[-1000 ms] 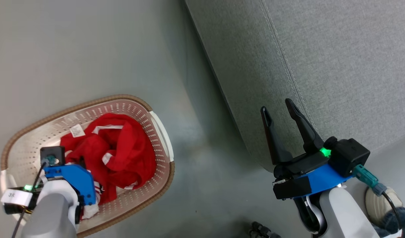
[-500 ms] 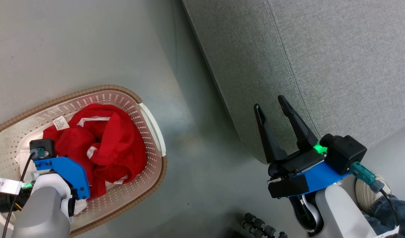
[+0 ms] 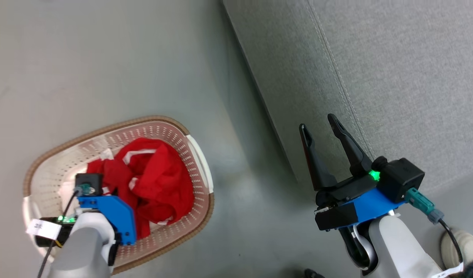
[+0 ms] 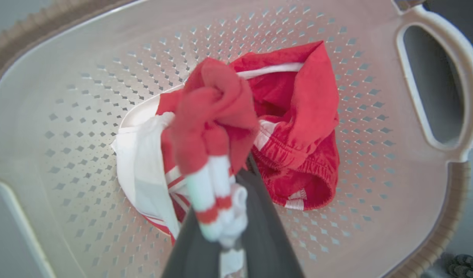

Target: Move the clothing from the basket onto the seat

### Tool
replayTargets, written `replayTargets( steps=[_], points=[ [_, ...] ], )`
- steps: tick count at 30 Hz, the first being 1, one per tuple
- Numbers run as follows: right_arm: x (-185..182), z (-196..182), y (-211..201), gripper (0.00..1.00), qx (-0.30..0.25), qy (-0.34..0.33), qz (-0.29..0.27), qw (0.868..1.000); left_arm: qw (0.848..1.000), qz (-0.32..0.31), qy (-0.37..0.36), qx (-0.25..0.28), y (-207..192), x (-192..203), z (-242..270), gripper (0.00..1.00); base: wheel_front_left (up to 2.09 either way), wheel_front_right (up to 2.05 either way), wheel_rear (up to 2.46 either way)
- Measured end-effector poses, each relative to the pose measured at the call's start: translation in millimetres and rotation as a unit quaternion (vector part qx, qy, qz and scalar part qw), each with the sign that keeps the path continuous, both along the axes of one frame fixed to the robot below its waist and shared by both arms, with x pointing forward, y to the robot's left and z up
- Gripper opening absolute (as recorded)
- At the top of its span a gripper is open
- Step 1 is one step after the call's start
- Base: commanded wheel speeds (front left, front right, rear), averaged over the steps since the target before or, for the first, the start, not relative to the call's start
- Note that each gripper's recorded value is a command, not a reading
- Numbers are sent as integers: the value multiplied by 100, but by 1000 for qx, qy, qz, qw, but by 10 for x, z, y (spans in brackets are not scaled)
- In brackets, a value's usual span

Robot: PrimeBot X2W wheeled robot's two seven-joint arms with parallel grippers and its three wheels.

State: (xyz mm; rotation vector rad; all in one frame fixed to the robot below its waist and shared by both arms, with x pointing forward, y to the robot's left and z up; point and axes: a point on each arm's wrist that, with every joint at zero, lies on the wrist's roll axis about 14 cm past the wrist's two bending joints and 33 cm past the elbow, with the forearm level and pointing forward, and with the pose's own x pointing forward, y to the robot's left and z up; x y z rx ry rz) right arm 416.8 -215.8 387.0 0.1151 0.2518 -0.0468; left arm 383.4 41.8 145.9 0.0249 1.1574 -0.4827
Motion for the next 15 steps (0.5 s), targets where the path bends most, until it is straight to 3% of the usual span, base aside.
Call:
replayTargets(
  steps=[9, 15],
  points=[
    [45, 260, 251, 100, -3, -37, 40, 998, 996, -1, -79, -33, -33, -4, 618, 0, 0, 0, 0],
    [9, 479, 482, 100, 2, -66, 71, 995, 985, 0, -163, -51, -35, 143, 1158, 0, 0, 0, 0]
  ],
)
